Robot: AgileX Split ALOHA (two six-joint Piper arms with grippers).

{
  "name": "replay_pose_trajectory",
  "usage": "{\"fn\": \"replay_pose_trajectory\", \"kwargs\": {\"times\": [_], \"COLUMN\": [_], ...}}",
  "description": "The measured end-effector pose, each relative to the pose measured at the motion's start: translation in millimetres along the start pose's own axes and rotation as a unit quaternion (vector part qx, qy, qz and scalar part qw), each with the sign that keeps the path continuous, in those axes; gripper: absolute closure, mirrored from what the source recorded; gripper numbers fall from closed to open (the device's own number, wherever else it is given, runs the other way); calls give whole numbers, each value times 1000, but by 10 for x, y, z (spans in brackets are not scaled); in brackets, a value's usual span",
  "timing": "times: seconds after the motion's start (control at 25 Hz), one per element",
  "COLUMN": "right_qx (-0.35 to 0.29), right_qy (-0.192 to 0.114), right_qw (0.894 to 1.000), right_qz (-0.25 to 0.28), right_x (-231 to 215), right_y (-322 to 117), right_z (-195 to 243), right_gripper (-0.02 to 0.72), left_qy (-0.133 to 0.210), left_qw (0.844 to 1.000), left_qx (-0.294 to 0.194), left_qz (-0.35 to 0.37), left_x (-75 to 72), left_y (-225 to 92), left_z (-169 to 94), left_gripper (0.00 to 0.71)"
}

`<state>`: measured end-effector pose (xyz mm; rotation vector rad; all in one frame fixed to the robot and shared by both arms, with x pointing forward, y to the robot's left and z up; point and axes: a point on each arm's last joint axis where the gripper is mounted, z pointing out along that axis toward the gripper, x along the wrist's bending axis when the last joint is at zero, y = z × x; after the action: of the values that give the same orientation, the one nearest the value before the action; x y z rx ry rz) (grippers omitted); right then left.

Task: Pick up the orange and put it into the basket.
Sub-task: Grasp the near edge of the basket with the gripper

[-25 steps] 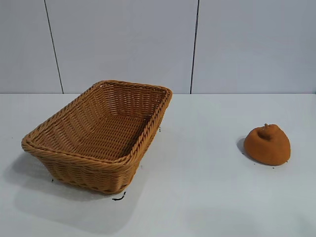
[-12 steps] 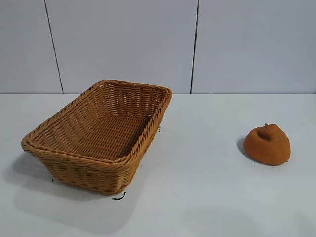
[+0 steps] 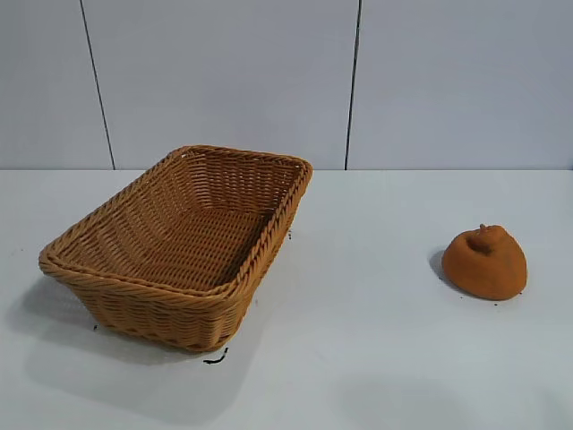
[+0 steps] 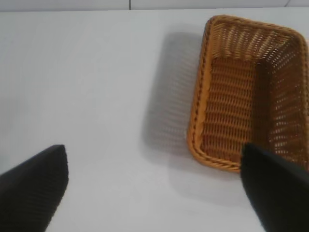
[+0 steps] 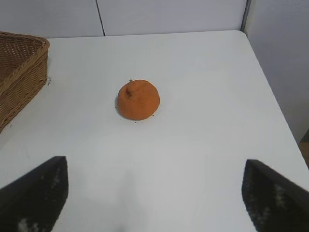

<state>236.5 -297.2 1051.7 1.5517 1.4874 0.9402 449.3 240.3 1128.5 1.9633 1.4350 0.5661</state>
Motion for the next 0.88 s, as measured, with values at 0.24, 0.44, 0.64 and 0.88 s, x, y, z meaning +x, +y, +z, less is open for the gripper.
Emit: {"fn": "replay_pose_trajectory", "kwargs": {"times": [0.24,0.44,0.64,0.88], "right_qx": [0,0,0,0], "right_qy": [0,0,0,0], "right_qw": [1000,1000,1000,1000], "right_qz": [0,0,0,0], "right_x": [0,0,0,0], "right_y": [0,0,0,0], "right_z": [0,0,0,0], "right_gripper": [29,29,29,29], "left_qy": [-60,-75,-57,-3], "left_qw": [997,997,980,931], "left_qx": [15,22,50,131], "left_qz": [46,-15,-185,-340], "left_x": [-365,-471,-466,-480], "left_y": [-15,-26,-31,-101], "left_z": [76,66,140,540], "left_gripper": [14,14,14,14]}}
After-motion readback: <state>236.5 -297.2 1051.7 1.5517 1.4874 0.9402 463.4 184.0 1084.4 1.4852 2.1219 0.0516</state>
